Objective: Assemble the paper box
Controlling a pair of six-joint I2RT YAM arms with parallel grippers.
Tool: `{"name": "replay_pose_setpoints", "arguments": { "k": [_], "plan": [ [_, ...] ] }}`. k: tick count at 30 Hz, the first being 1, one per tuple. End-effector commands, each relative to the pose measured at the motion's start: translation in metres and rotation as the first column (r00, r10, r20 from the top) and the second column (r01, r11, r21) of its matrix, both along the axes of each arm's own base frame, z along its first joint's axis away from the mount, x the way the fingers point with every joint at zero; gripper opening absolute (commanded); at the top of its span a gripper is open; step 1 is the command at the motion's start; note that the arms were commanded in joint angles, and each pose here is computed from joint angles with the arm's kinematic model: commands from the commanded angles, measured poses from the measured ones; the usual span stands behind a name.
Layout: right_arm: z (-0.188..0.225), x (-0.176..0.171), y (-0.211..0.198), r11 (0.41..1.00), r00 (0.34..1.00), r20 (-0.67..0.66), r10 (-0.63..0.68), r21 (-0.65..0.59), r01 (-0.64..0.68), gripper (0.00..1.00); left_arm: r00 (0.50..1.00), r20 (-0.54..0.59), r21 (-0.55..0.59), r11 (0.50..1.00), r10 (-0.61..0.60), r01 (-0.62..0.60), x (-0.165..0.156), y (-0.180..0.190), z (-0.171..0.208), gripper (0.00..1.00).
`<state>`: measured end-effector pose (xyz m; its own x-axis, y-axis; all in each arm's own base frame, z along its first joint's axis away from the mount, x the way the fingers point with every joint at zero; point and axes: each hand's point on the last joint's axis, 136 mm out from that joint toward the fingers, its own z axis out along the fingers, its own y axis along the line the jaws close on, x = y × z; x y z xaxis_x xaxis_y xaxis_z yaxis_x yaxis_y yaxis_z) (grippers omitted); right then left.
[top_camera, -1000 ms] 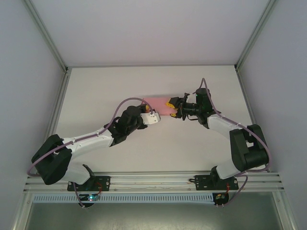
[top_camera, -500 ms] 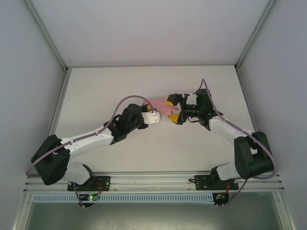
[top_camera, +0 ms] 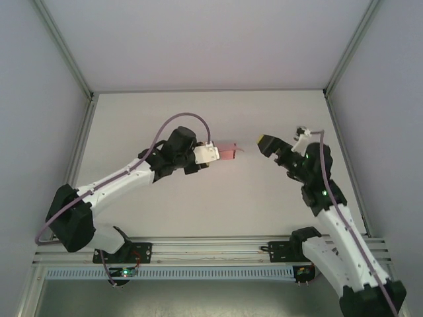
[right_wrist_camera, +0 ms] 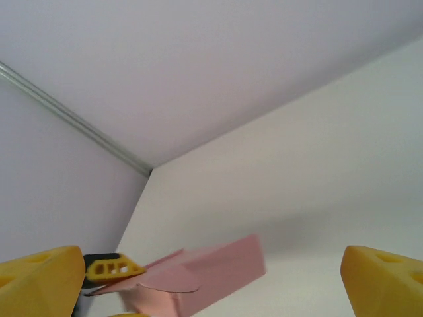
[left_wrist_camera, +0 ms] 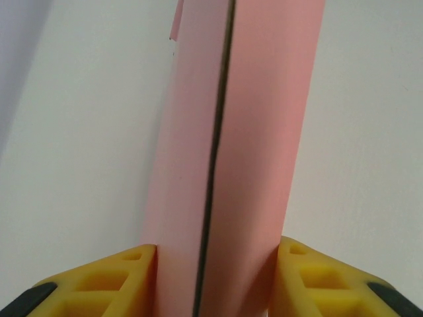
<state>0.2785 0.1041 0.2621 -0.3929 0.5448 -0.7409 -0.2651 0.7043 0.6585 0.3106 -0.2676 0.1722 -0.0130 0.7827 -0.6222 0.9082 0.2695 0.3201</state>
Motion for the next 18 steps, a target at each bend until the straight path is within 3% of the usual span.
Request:
{"name": "replay_pose_setpoints", "arguments": {
  "k": [1, 7, 10, 18],
  "plan": [
    [0.017, 0.001, -0.004, 0.989, 0.971, 0.24, -0.006, -0.14, 0.041, 0.98, 0.976, -0.215, 0.027, 0.999, -0.025, 0.031, -0.02, 0.011, -0.017, 0.4],
    [-0.015, 0.0, 0.042, 0.909, 0.957, 0.155, 0.245, -0.38, -0.171, 0.98, 0.92, -0.391, 0.051, 0.997, -0.033, 0.058, -0.024, 0.016, -0.03, 0.4],
    [-0.025, 0.004, 0.064, 0.857, 0.931, 0.115, 0.347, -0.442, -0.265, 0.91, 0.901, -0.432, 0.03, 0.998, -0.038, 0.056, -0.02, 0.017, -0.035, 0.4],
    [-0.059, 0.026, 0.092, 0.756, 0.899, -0.057, 0.435, -0.52, -0.398, 0.75, 0.853, -0.522, 0.083, 0.994, -0.013, 0.066, -0.015, 0.018, -0.056, 0.41]
  ]
}}
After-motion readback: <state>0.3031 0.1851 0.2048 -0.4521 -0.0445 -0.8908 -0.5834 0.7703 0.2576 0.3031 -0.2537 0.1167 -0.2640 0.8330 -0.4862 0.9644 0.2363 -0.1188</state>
